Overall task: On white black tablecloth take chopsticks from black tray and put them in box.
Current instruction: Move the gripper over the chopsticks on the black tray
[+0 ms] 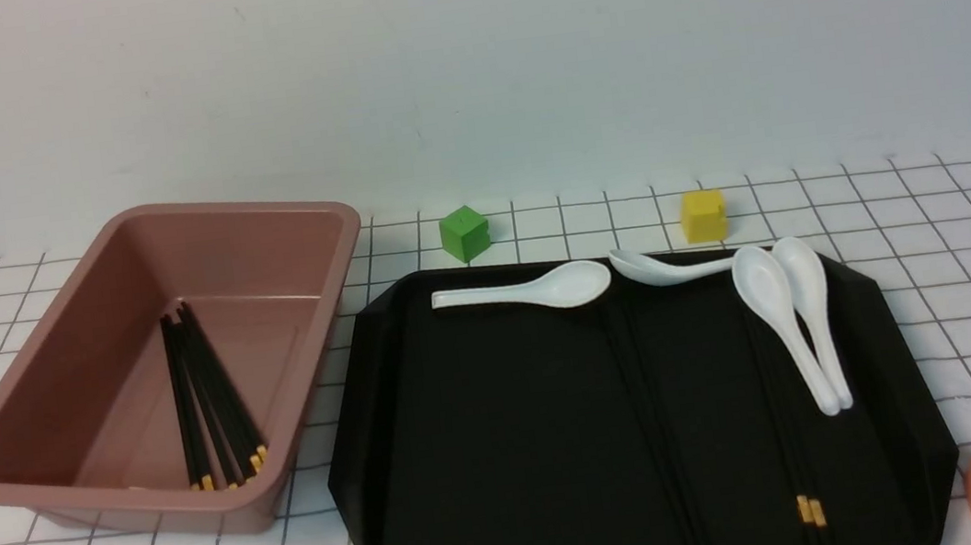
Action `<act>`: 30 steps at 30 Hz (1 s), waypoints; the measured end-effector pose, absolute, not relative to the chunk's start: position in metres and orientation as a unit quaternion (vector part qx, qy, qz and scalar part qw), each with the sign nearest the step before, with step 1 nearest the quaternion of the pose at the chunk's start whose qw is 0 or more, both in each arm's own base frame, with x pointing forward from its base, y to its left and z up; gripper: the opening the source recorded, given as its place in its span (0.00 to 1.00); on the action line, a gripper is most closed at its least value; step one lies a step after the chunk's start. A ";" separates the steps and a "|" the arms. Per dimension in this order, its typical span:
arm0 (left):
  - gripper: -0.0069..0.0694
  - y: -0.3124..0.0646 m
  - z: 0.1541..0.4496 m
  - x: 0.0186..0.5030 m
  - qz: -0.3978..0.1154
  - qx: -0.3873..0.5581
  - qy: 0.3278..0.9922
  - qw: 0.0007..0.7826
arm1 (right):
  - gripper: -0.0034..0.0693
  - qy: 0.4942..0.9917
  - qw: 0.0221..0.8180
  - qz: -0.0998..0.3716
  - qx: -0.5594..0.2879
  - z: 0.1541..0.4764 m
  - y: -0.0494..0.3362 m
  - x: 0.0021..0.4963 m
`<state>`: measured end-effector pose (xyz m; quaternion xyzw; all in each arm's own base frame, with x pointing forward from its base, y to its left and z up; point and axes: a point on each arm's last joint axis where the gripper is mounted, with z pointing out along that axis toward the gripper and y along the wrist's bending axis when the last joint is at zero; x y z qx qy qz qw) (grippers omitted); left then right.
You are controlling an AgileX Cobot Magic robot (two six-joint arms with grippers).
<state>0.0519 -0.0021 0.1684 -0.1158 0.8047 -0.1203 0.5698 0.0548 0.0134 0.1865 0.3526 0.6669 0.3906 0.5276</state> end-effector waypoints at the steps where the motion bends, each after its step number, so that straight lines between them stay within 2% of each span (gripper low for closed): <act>1: 0.34 -0.002 0.168 0.052 -0.120 -0.116 0.805 0.570 | 0.35 0.664 0.533 0.389 0.351 0.187 0.013 0.055; 3: 0.34 -0.002 0.168 0.052 -0.120 -0.116 0.805 0.570 | 0.34 0.669 0.548 0.376 0.333 0.191 0.013 0.055; 5: 0.34 -0.002 0.168 0.052 -0.120 -0.116 0.805 0.570 | 0.26 0.678 0.579 0.352 0.284 0.215 0.014 0.052; 6: 0.34 -0.002 0.168 0.052 -0.120 -0.116 0.805 0.570 | 0.26 0.683 0.578 0.347 0.280 0.214 0.014 0.053; 7: 0.34 -0.002 0.168 0.052 -0.120 -0.116 0.805 0.570 | 0.16 0.710 0.587 0.310 0.233 0.240 0.015 0.053; 8: 0.34 -0.002 0.168 0.052 -0.120 -0.116 0.805 0.570 | 0.12 0.739 0.576 0.281 0.208 0.253 0.016 0.056; 9: 0.34 -0.002 0.168 0.052 -0.120 -0.116 0.805 0.570 | 0.06 0.776 0.548 0.249 0.189 0.263 0.016 0.061; 11: 0.34 -0.002 0.168 0.052 -0.120 -0.116 0.805 0.570 | 0.04 0.835 0.482 0.187 0.188 0.269 0.015 0.075; 12: 0.34 -0.002 0.168 0.052 -0.120 -0.116 0.805 0.570 | 0.04 0.892 0.389 0.150 0.173 0.269 0.012 0.088; 15: 0.34 -0.002 0.168 0.052 -0.120 -0.116 0.805 0.570 | 0.05 0.951 0.249 0.089 0.163 0.259 0.008 0.113; 17: 0.34 -0.002 0.168 0.052 -0.120 -0.116 0.805 0.570 | 0.08 0.969 0.191 0.098 0.122 0.248 0.019 0.137; 20: 0.34 -0.002 0.168 0.052 -0.120 -0.116 0.805 0.570 | 0.12 0.976 0.155 0.135 0.071 0.240 0.047 0.165; 22: 0.34 -0.002 0.168 0.052 -0.120 -0.116 0.805 0.570 | 0.16 0.978 0.142 0.144 0.048 0.238 0.066 0.185; 25: 0.34 -0.002 0.168 0.052 -0.120 -0.116 0.805 0.570 | 0.23 0.985 0.115 0.128 0.021 0.227 0.103 0.218; 30: 0.34 -0.002 0.168 0.052 -0.120 -0.116 0.805 0.570 | 0.35 0.989 0.118 0.085 -0.015 0.217 0.158 0.264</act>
